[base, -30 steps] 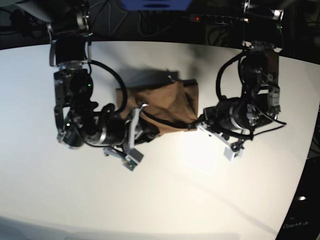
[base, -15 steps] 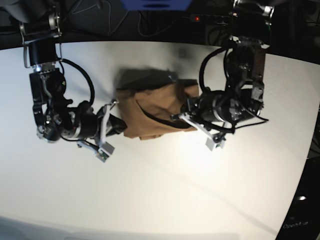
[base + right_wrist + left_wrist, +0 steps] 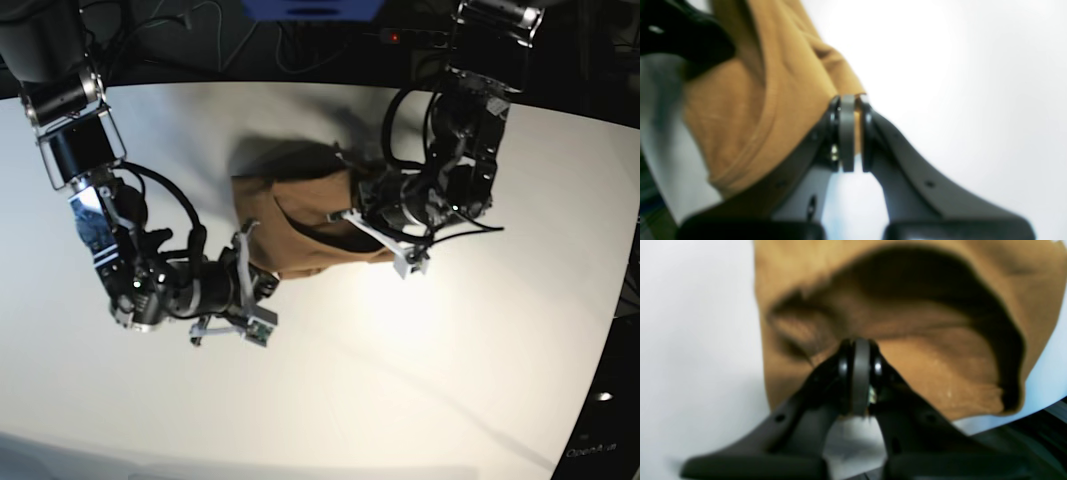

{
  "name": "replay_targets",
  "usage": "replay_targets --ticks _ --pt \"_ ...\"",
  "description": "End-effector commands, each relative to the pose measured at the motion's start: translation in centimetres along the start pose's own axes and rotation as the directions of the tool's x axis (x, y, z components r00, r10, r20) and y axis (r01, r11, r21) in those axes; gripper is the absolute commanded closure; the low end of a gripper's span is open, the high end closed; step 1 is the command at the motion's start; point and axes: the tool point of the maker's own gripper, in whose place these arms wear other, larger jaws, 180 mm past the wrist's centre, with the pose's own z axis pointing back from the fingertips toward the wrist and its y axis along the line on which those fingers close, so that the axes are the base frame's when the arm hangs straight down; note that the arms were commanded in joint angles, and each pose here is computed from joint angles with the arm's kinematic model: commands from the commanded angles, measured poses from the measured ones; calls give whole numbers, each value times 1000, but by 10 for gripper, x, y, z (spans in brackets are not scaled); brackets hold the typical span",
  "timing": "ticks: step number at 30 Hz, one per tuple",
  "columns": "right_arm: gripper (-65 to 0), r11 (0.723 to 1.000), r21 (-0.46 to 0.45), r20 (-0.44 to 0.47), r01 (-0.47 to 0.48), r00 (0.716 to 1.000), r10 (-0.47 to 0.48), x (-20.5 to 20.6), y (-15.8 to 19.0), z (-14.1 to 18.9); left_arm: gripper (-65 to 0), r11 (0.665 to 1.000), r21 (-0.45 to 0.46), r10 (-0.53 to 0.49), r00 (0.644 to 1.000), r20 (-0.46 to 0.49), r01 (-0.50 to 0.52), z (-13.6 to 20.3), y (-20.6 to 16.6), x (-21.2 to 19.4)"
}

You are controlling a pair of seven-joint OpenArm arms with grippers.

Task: Fold the T-shirt properly
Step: 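Squeeze the tan bundle between both grippers and tuck its loose end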

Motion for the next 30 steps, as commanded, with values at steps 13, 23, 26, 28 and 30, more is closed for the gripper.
replay_targets --ticks 13,23,26,28,30 --pt "-19 984 -138 -190 -110 978 83 -40 -27 -37 -22 999 35 34 999 -25 -33 -19 12 7" --pt "-16 997 -69 -224 -43 974 26 -84 3 -56 -22 998 64 14 1000 13 -14 -34 10 38" --pt "-16 998 -50 -239 -29 971 16 -95 14 -59 -22 996 81 -37 999 32 35 -40 3 49" --pt "-16 999 -42 -258 -21 966 9 -107 18 -57 -22 994 94 -60 997 42 56 -44 1 58" --pt "-16 999 -31 -266 -11 964 2 -114 26 -59 -22 993 91 -81 995 61 76 -47 -9 69"
